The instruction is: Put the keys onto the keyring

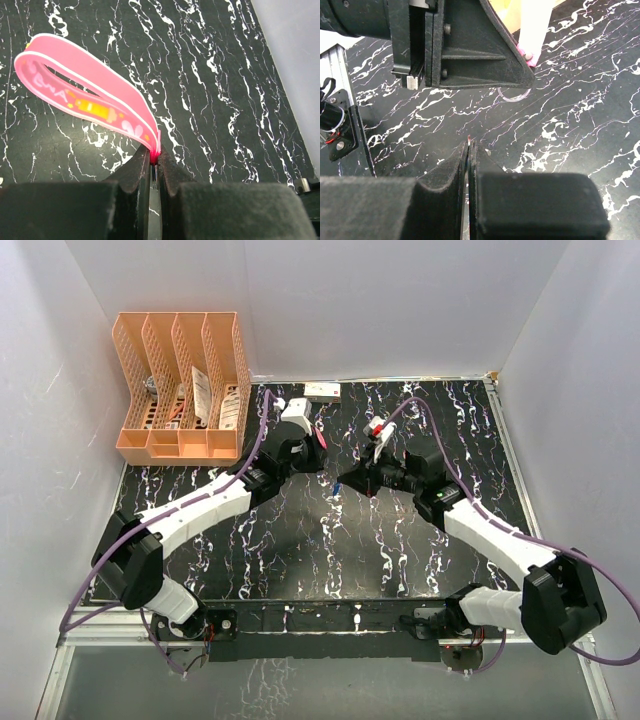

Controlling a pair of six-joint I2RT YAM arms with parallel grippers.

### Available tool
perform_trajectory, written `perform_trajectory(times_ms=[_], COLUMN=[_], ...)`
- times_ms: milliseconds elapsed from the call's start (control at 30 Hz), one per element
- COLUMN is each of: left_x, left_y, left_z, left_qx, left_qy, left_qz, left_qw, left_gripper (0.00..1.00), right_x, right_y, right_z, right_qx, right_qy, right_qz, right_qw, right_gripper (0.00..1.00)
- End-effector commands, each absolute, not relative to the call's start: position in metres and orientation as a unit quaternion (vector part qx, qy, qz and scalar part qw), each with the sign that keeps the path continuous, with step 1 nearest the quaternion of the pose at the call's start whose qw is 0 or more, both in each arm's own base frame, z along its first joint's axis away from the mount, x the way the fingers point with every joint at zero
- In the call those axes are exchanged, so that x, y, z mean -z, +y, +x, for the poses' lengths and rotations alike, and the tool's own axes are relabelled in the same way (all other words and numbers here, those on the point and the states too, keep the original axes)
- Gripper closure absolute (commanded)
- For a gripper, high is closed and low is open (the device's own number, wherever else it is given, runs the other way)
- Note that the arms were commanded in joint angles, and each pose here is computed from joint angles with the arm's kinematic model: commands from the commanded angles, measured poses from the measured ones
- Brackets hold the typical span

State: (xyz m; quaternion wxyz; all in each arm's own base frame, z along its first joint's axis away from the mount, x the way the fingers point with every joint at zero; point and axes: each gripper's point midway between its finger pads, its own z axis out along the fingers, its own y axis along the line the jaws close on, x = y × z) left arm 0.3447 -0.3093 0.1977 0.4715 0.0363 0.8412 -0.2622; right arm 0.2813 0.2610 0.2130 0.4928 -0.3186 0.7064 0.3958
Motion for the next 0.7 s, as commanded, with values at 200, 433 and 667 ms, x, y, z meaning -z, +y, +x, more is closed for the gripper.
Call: perform_trajectory(times_ms=[200, 433, 667], left_x=[-0.227, -0.226, -0.225], left_y=[-0.322, -0.322, -0.323], left_z=[0.343, 0.34, 0.338], left_qx=[0.298, 0.301, 0.304], left_qy=[0.824, 0.824, 0.823], left_qz=[0.045, 0.045, 0.047], left_qw=[0.479, 0.478, 0.477], left_gripper=[1.0, 1.0, 1.0], right_x=[-0.249, -0.249, -0.248], right_y=[0.274, 0.277, 0.28], right_z=[0.29, 0.298, 0.304], right_qx=[-0.414, -0.417, -0.418], right_qy=[0.668, 0.67, 0.674], right_qz=[-0.322, -0.311, -0.303], right_qw=[0.528, 0.53, 0.529], right_gripper=[1.0, 1.0, 1.0])
